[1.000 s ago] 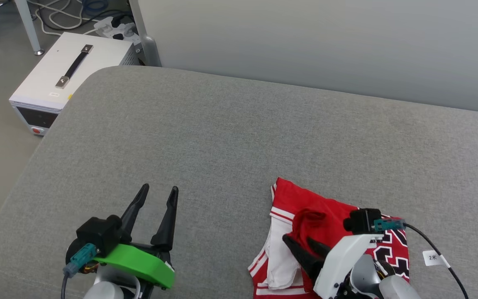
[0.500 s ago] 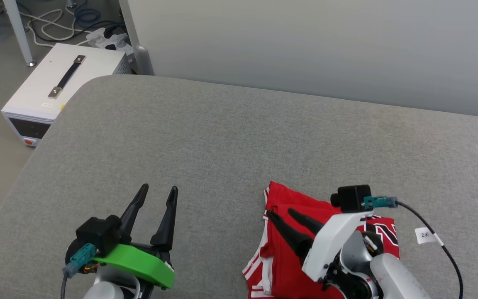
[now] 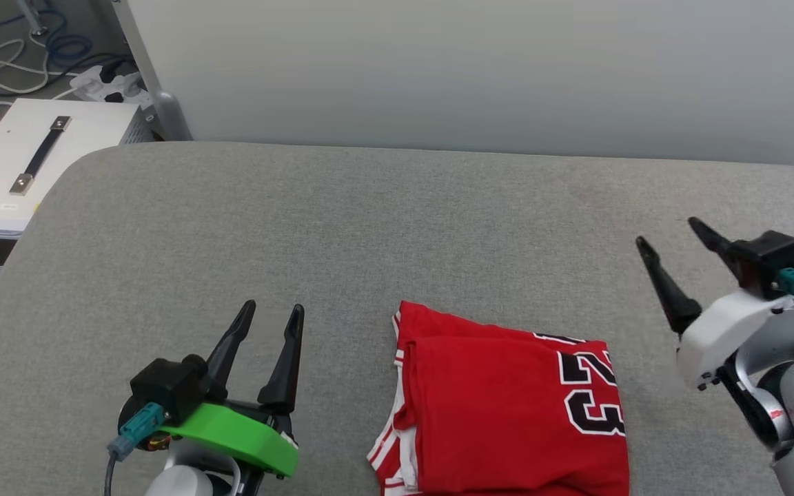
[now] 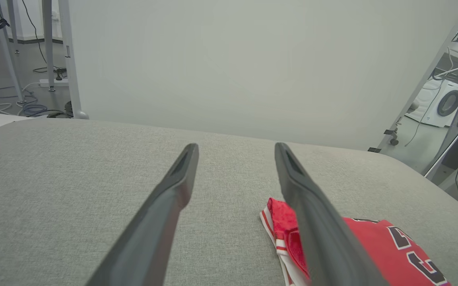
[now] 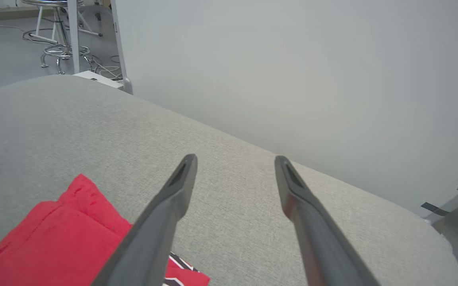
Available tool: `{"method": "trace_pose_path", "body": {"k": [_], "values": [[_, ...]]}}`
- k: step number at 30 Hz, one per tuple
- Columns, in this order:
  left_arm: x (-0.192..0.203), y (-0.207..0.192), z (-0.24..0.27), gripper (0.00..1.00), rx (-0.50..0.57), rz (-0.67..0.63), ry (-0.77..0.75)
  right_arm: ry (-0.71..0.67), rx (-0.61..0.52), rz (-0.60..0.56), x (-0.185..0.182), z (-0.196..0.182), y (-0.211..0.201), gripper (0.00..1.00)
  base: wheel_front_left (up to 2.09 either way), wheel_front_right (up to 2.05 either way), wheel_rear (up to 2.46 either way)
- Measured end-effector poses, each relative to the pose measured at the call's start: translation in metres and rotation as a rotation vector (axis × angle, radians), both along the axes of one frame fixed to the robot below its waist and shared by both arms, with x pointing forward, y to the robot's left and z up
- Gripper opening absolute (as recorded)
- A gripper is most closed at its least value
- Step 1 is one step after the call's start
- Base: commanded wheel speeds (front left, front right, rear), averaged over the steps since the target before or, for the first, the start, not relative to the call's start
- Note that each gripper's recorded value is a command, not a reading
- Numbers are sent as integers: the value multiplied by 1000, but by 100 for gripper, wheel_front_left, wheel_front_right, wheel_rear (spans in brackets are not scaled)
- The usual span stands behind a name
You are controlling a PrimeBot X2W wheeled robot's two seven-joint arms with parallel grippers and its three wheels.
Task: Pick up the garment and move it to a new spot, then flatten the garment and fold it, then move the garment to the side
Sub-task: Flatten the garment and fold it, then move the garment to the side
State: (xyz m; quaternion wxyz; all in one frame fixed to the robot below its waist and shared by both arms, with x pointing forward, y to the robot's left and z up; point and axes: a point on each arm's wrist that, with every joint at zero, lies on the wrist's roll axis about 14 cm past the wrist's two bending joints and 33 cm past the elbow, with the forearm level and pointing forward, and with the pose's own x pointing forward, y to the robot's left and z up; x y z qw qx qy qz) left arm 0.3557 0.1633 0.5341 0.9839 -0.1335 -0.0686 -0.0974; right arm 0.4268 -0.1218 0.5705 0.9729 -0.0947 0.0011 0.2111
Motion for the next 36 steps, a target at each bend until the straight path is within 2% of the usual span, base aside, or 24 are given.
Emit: {"method": "trace_pose_path", "body": {"k": [6,13,26,36], "values": [[6,-7,0,100,-18,-12,0,-91,23,-122,-6,4,-43,100,0,0,0],[3,-2,-10,100,-15,17,25,-118,82,-226,-27,-10,-69,100,0,0,0],[-5,-2,-12,100,-3,30,26,-129,181,-298,-55,-28,-65,100,0,0,0],[-7,-1,-10,100,-5,34,21,-103,178,-293,-54,-35,-61,100,0,0,0]]}}
